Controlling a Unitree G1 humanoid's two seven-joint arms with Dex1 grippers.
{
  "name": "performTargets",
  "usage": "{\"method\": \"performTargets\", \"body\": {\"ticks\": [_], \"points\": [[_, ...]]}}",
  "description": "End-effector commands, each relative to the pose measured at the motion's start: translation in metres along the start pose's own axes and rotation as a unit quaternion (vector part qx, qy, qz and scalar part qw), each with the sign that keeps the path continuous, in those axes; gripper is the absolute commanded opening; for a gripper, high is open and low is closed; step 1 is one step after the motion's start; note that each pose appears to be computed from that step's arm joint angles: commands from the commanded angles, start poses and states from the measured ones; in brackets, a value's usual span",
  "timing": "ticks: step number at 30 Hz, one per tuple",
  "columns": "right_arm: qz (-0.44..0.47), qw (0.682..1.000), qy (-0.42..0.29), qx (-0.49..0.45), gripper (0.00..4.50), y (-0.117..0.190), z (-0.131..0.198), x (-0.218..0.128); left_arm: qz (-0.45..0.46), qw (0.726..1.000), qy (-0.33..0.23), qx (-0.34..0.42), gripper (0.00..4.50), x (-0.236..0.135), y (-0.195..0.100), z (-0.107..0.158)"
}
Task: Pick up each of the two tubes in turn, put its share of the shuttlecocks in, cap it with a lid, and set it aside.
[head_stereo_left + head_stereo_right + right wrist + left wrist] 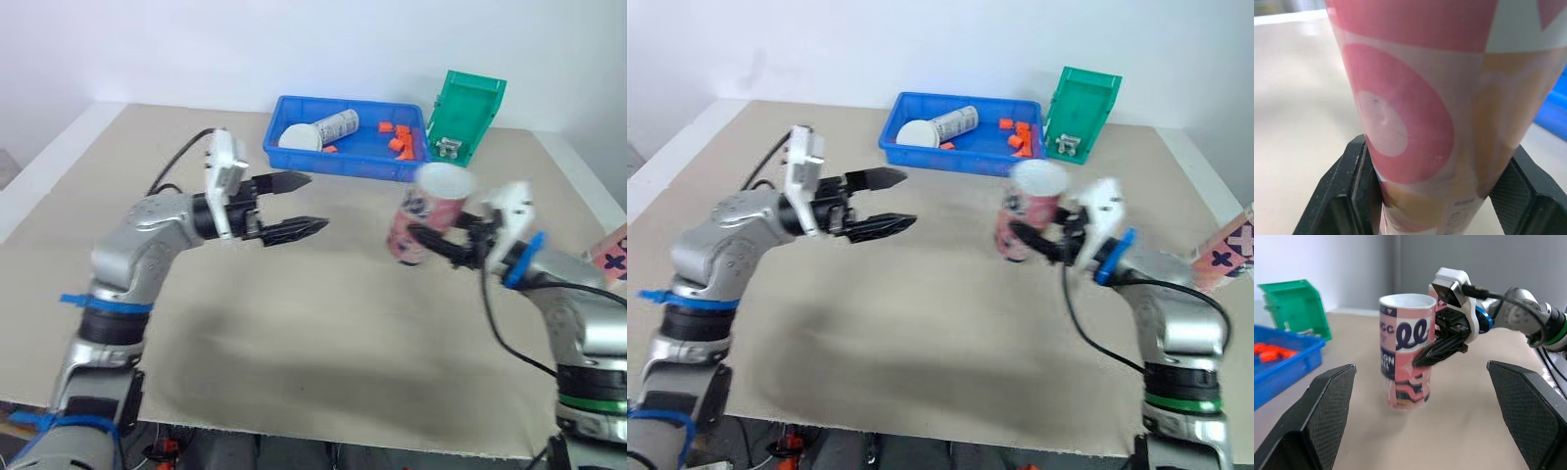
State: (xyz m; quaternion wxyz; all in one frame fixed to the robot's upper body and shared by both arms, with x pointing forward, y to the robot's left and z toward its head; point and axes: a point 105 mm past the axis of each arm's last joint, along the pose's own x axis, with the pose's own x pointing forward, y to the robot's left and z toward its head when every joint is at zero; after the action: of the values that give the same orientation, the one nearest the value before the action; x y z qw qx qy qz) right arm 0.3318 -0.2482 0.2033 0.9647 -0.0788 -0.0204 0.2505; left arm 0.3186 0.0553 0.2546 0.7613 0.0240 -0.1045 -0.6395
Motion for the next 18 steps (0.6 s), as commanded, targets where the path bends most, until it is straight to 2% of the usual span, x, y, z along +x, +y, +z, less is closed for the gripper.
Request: {"method": "performTargets", "body": {"ticks": [1,7,15,18], "points": [[-0.109,0.994,-0.022,-0.003,2.95,-0.041,0.007,-0.045,-0.028,0.999,-0.004,0.022,4.5,0.019,-0.002,0.001],[-0.174,0.984,0.013,0.024,2.95,-0.06,-0.025,-0.073,-0.053,0.998,-0.016,0.015,4.5,0.038,-0.005,-0.005],[-0.206,0.973,0.064,0.075,2.95,-0.073,-0.068,-0.074,-0.051,0.999,-0.013,0.014,4.5,0.039,-0.003,-0.008],[-0.171,0.977,0.094,0.09,3.89,-0.061,-0.083,-0.069,-0.044,0.999,-0.012,0.013,4.5,0.035,-0.002,-0.007]]}}
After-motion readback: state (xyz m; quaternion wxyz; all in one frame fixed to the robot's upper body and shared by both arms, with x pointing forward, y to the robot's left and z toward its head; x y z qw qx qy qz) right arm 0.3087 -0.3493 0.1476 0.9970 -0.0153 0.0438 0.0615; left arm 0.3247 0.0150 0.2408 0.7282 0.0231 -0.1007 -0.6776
